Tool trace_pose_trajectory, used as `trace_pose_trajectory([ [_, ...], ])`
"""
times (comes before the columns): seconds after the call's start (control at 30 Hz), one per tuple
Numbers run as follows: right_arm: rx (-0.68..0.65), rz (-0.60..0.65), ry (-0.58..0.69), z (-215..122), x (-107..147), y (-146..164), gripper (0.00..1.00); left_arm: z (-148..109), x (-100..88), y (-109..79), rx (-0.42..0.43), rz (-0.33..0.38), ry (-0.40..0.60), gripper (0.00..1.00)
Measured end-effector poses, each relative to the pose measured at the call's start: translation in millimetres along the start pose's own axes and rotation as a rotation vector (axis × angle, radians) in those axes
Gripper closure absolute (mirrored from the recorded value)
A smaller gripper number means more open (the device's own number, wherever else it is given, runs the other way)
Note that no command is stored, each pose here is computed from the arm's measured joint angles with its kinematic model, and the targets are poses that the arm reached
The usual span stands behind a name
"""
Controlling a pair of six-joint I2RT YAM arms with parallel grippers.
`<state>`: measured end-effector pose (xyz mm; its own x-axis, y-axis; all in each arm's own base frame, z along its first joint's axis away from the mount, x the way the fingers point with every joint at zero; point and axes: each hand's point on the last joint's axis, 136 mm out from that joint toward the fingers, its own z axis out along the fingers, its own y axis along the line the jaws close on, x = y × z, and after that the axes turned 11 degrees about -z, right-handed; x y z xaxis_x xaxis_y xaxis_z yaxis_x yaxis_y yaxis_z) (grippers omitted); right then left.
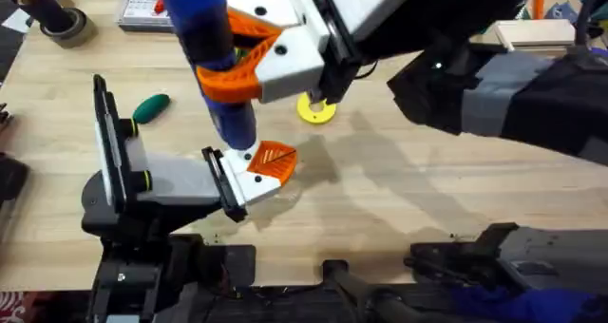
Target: Pick up the gripper from the table and insert it into the empty holder that is missing its gripper. Then pick up a screw, insert it into the mounting hole, and use the screwdriver to tighten it. Finally, clean up the table by picking up the vegetable and placing it into the bucket.
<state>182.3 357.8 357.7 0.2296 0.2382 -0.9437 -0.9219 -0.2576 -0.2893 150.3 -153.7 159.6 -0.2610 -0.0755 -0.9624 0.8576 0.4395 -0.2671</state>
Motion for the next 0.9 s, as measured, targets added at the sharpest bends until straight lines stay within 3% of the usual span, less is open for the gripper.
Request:
trace_pose_trajectory([
  [0.2, -0.019, -0.018, -0.005, -2, -33, -17, 0.975, 0, 0.0, 0.0, 0.0, 0.0, 0.0, 0.997],
  [0.3, -0.008, 0.045, 0.026, -2, -43, -30, 0.975, 0, 0.0, 0.0, 0.0, 0.0, 0.0, 0.997],
  [0.4, 0.065, 0.17, 0.092, -2, -38, -49, 0.975, 0, 0.0, 0.0, 0.0, 0.0, 0.0, 0.997],
  [0.5, 0.228, 0.238, 0.199, -8, -21, -76, 0.975, 0, 0.0, -0.1, 0.0, 0.0, 0.0, 0.997],
  [0.7, 0.486, 0.056, 0.398, -31, -16, -120, 0.975, 0, 0.0, 0.0, 0.0, 0.0, 0.0, 0.997],
  [0.9, 0.616, -0.169, 0.612, -69, -8, -146, 0.975, 0, 0.0, 0.0, 0.0, 0.0, 0.0, 0.997],
])
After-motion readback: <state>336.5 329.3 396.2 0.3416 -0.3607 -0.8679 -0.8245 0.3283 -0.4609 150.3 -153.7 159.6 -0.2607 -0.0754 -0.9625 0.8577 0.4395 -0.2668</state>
